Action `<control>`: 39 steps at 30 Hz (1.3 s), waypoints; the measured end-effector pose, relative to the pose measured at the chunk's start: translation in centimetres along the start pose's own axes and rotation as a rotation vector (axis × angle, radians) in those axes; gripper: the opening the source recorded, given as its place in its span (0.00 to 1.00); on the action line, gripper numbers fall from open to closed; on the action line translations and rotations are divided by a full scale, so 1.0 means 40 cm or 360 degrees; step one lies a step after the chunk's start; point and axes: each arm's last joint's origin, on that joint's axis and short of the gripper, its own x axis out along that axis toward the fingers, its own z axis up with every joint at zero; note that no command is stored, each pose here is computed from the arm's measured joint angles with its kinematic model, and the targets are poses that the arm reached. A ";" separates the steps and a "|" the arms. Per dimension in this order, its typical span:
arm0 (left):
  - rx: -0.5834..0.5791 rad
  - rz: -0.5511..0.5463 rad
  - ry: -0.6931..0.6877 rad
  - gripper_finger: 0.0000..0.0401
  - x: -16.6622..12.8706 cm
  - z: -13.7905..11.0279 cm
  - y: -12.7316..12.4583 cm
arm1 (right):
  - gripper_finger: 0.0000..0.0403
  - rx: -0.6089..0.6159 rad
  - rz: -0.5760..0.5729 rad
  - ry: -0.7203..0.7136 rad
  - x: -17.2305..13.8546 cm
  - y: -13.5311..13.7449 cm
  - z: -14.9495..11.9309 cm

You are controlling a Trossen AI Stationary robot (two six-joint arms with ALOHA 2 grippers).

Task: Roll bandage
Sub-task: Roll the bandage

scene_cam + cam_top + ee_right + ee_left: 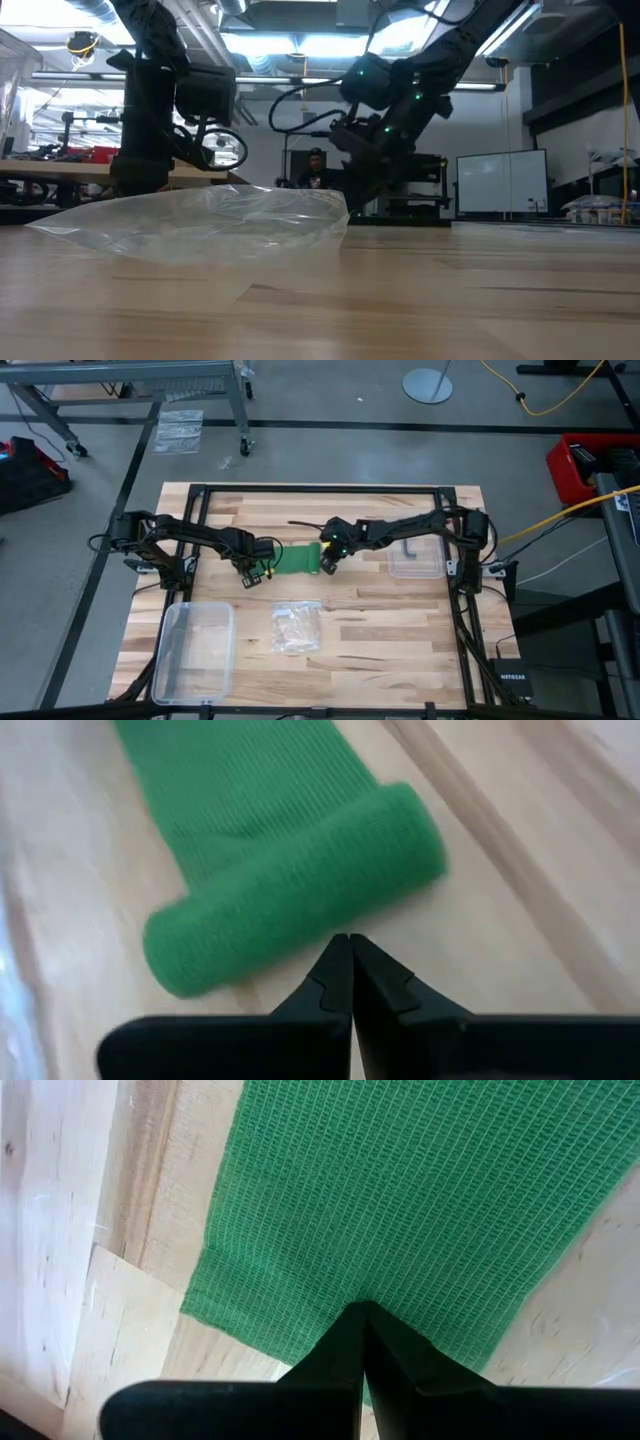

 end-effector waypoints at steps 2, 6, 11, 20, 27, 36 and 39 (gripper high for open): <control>-0.0001 -0.0002 0.0000 0.00 0.000 0.000 0.000 | 0.00 0.0020 0.0052 -0.0068 0.011 0.003 0.008; -0.0001 -0.0002 -0.0001 0.00 0.000 0.000 0.000 | 0.00 0.0055 0.0179 -0.0207 0.021 0.012 0.029; -0.0001 -0.0003 -0.0004 0.00 0.000 0.001 0.000 | 0.00 0.0050 0.0365 -0.0359 0.013 0.027 0.057; 0.0043 0.0007 0.0024 0.00 0.000 -0.004 0.001 | 0.00 0.0085 0.0241 -0.0128 0.013 0.014 0.024; 0.0053 0.0023 0.0044 0.00 0.001 -0.007 0.002 | 0.00 0.0063 0.0051 -0.0059 -0.008 0.005 0.013; 0.0051 0.0022 0.0040 0.00 0.000 -0.006 0.003 | 0.00 0.0036 -0.0046 -0.0060 0.010 0.022 -0.002; 0.0052 0.0023 0.0042 0.00 0.000 -0.007 0.002 | 0.00 0.0038 -0.0049 -0.0068 0.022 0.030 -0.008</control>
